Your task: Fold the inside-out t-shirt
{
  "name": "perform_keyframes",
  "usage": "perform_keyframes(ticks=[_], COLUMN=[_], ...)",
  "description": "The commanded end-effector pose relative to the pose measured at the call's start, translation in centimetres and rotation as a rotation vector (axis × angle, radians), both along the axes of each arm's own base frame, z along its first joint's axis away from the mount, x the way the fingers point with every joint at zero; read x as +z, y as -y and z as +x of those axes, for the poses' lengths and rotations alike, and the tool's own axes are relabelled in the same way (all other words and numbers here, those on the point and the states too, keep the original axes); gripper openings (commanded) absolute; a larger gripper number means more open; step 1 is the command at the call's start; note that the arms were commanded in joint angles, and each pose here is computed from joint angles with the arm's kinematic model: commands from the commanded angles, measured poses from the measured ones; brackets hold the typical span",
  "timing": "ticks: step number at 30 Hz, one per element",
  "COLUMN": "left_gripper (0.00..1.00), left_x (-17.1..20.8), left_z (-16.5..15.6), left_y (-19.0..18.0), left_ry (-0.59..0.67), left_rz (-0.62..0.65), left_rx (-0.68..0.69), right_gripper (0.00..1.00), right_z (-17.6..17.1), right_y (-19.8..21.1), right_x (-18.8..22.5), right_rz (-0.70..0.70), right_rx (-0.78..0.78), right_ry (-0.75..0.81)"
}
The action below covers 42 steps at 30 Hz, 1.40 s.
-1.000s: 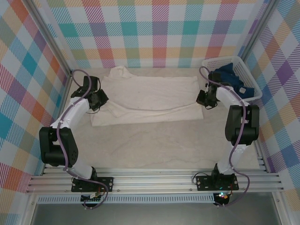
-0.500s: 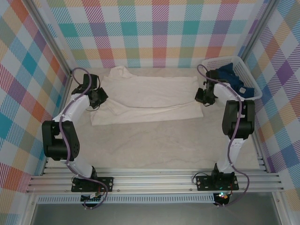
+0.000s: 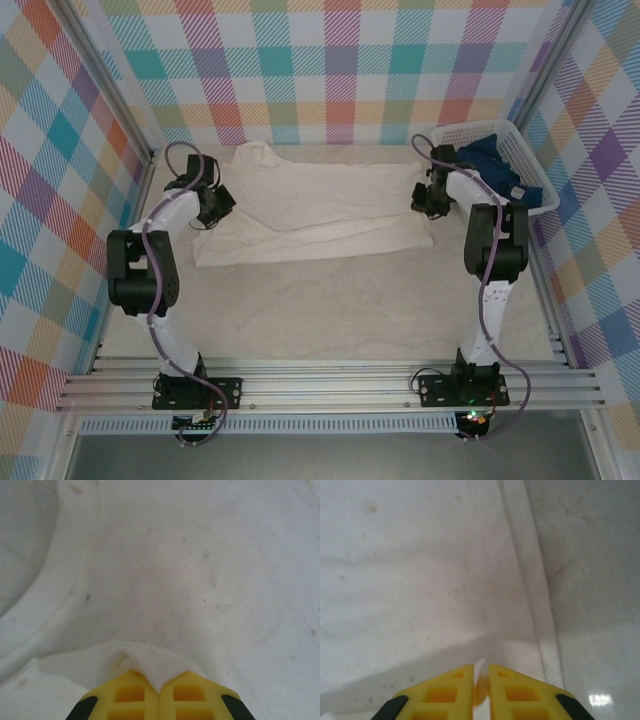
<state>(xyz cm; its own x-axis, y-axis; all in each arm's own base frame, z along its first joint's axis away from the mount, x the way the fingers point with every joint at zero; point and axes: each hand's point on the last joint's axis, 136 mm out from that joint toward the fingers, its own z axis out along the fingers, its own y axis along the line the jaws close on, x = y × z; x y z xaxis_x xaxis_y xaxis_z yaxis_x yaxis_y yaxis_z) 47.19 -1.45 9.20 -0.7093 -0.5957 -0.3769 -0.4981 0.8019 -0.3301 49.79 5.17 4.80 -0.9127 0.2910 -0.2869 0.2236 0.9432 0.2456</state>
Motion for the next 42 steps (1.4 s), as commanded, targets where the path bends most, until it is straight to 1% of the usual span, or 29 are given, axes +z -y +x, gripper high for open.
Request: perform_keyframes(ticks=[1,4,7,10,12,15,21,24,28,29,31,32,34,36,39,42], left_gripper=[0.0,0.0,0.0,0.0,0.0,0.0,0.0,0.0,0.0,0.0,0.0,0.0,0.0,0.0,0.0,0.0], left_x=[0.0,-0.6,-0.6,-0.7,-0.6,-0.6,-0.7,-0.7,-0.7,-0.7,-0.6,-0.7,-0.4,-0.4,-0.3,0.1], left_z=[2.4,3.5,4.1,4.3,4.4,4.8,5.1,5.2,5.0,5.0,5.1,5.1,5.1,5.1,5.1,5.1], left_y=[-0.3,-0.1,-0.1,-0.3,-0.6,-1.0,-1.3,-1.2,-1.3,-1.3,-1.2,-1.2,-1.2,-1.2,-1.2,-1.2], left_ry=[0.034,0.028,0.032,0.026,0.032,0.033,0.034,0.035,0.031,0.03,0.033,0.032,0.037,0.035,0.038,0.044], left_rz=[-0.015,-0.028,-0.027,-0.022,-0.012,-0.016,-0.019,-0.026,-0.017,-0.017,-0.021,-0.022,-0.021,-0.02,-0.02,-0.019], left_rx=[-0.004,-0.005,-0.006,-0.008,-0.002,0.0,0.004,-0.001,-0.005,-0.005,-0.008,-0.006,-0.007,-0.008,-0.008,-0.011], right_gripper=[0.2,0.27,0.3,0.34,0.34,0.37,0.42,0.44,0.44,0.44,0.39,0.36,0.24,0.16,0.06,0.0], right_z=[1.0,0.6,-0.8,-2.9,-3.3,-2.9,-1.5,-1.0,-0.6,-0.5,-0.6,-0.5,-0.4,-0.4,-0.5,-0.6], right_y=[-0.2,-0.7,-2.4,-4.3,-4.2,-3.1,-0.8,-0.5,-1.0,-1.1,-1.4,-1.3,-1.3,-1.2,-0.8,-0.1], right_x=[1.5,3.0,4.7,4.7,3.9,2.7,1.4,1.0,0.0,-0.2,-0.6,-0.6,-0.5,-0.3,0.0,0.8], right_rz=[-0.004,0.011,0.047,0.079,0.076,0.004,-0.136,-0.152,-0.125,-0.12,-0.112,-0.11,-0.111,-0.11,-0.122,-0.133], right_rx=[0.022,0.04,0.086,0.133,0.124,0.114,0.096,0.097,0.102,0.102,0.104,0.103,0.1,0.097,0.092,0.075], right_ry=[0.032,0.077,0.129,0.14,0.121,0.087,0.072,0.072,0.048,0.043,0.038,0.037,0.041,0.04,0.041,0.052])
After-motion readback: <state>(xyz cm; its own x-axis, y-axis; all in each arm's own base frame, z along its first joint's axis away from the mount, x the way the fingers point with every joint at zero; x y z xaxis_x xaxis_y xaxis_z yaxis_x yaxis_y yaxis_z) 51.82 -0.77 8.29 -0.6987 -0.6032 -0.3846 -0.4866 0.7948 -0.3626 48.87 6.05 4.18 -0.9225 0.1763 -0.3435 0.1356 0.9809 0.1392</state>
